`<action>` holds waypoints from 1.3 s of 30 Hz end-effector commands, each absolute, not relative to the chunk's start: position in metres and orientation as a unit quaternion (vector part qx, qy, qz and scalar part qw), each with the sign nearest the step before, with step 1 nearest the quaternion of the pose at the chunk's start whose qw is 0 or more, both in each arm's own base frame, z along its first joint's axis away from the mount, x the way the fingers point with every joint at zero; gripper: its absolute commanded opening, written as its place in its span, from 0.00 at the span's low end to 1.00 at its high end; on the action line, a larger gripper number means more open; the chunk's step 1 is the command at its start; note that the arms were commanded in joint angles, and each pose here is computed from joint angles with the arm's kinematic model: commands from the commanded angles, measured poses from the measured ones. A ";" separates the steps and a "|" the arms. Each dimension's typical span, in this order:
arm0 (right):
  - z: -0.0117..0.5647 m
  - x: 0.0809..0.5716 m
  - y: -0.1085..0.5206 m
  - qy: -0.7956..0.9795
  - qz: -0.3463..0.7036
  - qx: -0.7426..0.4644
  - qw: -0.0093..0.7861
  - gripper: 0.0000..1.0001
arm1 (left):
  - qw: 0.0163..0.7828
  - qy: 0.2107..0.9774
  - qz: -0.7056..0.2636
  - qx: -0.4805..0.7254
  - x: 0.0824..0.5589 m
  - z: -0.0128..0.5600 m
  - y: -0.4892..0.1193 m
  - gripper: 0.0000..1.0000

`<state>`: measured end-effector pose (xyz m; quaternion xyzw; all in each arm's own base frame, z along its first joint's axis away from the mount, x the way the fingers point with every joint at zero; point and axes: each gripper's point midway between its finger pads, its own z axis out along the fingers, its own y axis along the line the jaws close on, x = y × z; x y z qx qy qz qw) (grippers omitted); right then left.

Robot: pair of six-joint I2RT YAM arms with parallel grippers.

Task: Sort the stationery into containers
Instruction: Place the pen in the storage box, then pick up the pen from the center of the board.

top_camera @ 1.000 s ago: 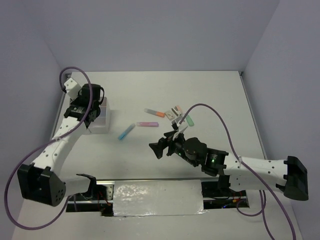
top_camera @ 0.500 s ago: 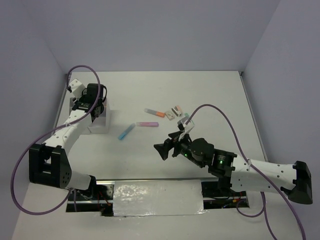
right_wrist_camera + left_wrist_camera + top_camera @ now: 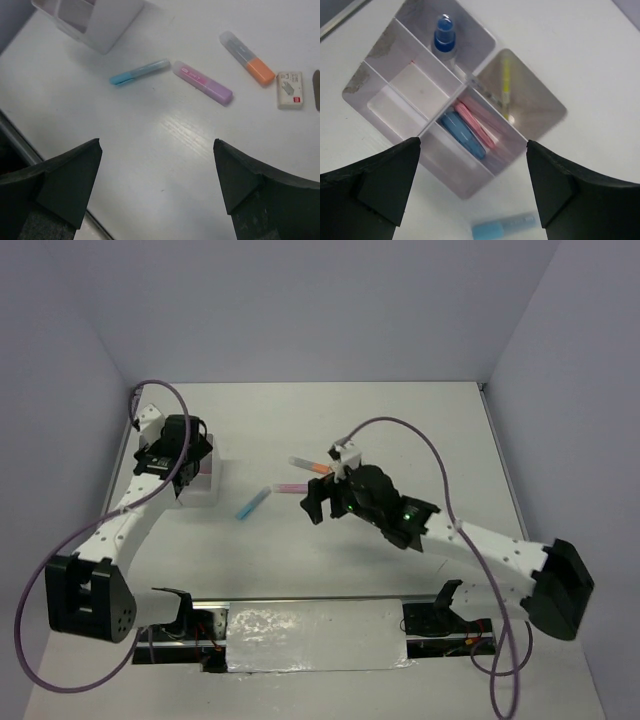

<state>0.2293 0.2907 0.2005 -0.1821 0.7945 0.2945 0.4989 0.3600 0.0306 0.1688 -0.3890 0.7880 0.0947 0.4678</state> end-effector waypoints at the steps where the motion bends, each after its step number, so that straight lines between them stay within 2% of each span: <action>1: 0.179 0.235 0.314 0.809 0.289 -0.284 0.426 1.00 | 0.492 0.802 0.010 -0.339 0.352 0.225 0.004 0.99; 5: 0.158 0.278 0.322 0.827 0.241 -0.305 0.408 1.00 | 0.499 0.832 -0.068 -0.232 0.327 0.258 -0.028 0.99; 8: 0.149 0.306 0.312 0.848 0.215 -0.261 0.409 1.00 | 0.498 0.847 -0.090 -0.161 0.304 0.268 -0.041 0.99; 12: 0.132 0.317 0.306 0.866 0.209 -0.256 0.376 1.00 | 0.496 0.857 -0.128 -0.061 0.277 0.258 -0.061 0.99; 16: 0.122 0.313 0.309 0.864 0.208 -0.298 0.348 0.96 | 0.517 0.846 -0.099 -0.083 0.260 0.234 -0.044 0.99; 19: 0.121 0.334 0.276 0.887 0.140 -0.230 0.375 1.00 | 0.541 0.830 -0.120 -0.067 0.250 0.244 -0.051 0.99; 21: 0.113 0.346 0.244 0.910 0.120 -0.176 0.355 1.00 | 0.549 0.824 -0.120 -0.069 0.250 0.247 -0.050 0.99; 31: 0.074 0.373 0.142 0.947 0.057 -0.138 0.283 0.99 | 0.509 0.850 -0.125 -0.047 0.258 0.229 -0.059 0.99; 39: 0.031 0.368 0.115 0.971 0.041 -0.104 0.212 0.89 | 0.514 0.847 -0.126 -0.047 0.257 0.231 -0.059 0.99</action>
